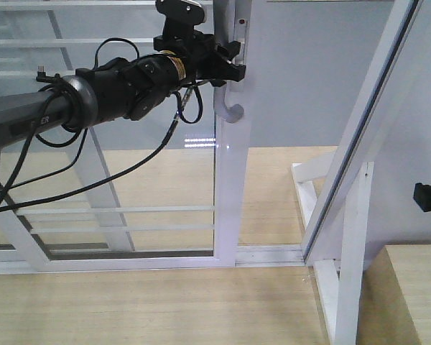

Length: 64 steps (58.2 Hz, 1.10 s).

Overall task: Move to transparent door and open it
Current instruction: 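Grip the handle with the left gripper and slide the door farther open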

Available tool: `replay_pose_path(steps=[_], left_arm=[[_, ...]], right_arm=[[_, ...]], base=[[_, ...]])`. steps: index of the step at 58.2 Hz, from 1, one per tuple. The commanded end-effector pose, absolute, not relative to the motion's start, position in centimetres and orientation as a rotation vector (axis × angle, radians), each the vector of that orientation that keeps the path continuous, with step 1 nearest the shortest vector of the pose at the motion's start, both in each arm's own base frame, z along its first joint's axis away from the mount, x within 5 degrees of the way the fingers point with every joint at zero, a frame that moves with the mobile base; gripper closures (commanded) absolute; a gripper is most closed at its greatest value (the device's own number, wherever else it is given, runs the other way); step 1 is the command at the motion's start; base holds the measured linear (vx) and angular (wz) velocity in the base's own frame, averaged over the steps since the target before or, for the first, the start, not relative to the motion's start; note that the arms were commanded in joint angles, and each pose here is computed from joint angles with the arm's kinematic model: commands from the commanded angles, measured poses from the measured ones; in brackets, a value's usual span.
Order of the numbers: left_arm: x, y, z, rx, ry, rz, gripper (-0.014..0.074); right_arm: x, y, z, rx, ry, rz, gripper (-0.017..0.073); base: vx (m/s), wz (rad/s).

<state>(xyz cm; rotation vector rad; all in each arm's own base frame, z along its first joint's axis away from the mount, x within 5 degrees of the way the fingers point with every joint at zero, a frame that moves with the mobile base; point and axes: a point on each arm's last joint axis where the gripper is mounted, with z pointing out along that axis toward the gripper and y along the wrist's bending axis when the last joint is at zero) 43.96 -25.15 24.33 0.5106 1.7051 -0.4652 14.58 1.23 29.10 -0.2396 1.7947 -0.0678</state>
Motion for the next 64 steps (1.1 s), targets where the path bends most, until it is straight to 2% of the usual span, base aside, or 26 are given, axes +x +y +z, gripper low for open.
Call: replay_pose_path(steps=[1,9,36,64], left_arm=[[43.5,-24.7,28.7,0.463,1.616,-0.490,0.0374],[43.4,-24.5,28.8,0.459,1.653,-0.467,0.0603],[43.0,-21.9,30.3,0.396,1.811,-0.348,0.0594],[43.7,-16.8,31.9,0.250,1.903,-0.242,0.0594]], right_arm=[[14.8,1.2,30.9,-0.229,1.682,-0.086,0.0564],[14.7,1.2,30.8,-0.232,1.698,-0.085,0.0564],[14.7,1.2,30.7,-0.233,1.706,-0.085,0.0564],[14.7,1.2,30.7,-0.233,1.706,-0.085,0.0564]], base=[[0.00,0.00],[0.00,0.00],[0.00,0.00],[0.00,0.00]])
